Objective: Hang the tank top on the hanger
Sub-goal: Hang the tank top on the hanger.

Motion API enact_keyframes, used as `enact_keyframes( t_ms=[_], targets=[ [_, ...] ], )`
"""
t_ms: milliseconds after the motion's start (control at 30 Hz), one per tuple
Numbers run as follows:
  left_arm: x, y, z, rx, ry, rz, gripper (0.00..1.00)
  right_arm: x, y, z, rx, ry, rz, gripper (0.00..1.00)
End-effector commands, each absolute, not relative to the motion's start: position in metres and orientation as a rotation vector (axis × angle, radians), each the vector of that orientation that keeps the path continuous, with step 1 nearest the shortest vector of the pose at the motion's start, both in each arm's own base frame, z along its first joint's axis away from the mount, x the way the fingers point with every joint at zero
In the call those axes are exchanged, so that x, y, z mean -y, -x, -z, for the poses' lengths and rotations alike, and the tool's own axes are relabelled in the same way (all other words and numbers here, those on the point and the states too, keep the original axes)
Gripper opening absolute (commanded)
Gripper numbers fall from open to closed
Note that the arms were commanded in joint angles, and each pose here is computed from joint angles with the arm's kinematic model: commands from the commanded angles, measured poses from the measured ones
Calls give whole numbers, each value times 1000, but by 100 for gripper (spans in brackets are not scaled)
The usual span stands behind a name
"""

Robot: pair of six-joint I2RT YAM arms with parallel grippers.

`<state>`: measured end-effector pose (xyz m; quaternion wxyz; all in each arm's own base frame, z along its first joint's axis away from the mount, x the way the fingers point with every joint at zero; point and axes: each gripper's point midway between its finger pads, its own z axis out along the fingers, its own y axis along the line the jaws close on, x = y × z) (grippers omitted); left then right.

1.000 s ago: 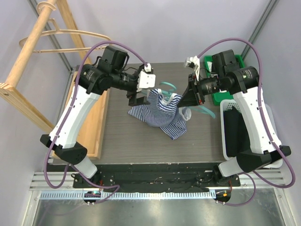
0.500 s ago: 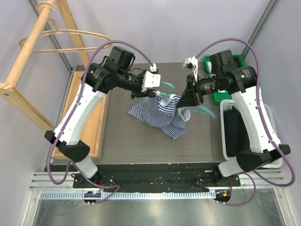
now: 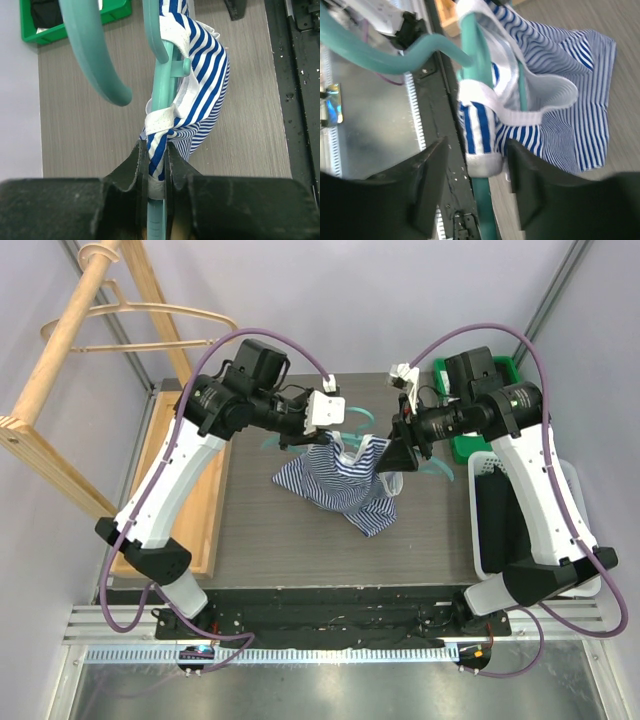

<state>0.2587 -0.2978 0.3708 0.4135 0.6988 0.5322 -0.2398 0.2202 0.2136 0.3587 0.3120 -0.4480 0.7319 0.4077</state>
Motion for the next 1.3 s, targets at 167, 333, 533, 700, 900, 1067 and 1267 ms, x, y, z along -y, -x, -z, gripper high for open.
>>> enact_keyframes(
  t_ms=[167,333,533,700,900,1067,1267],
  targets=[
    [289,-252,-401,-1266,-1703,548,0,-178,-243,-375,-1849,1166,-621,79],
    [283,-251,-406,-1261,-1693,528,0,-154,-247,-376,-1848,1159,-431,82],
    [276,-250,-413,-1260,-1679,499,0,-138,-242,-358,-1878,1193,-334,79],
    [271,-254,-416,-1266,-1659,499,0,-126,-232,-349,-1864,1192,-267,73],
    [267,-256,-416,-1276,-1650,501,0,-122,-230,-343,-1811,1165,-228,59],
    [268,-254,-418,-1272,-1645,513,0,-129,-224,-333,-1738,1194,-262,52],
    [268,-252,-418,-1274,-1642,530,0,-138,-228,-325,-1699,1214,-300,52]
  ],
)
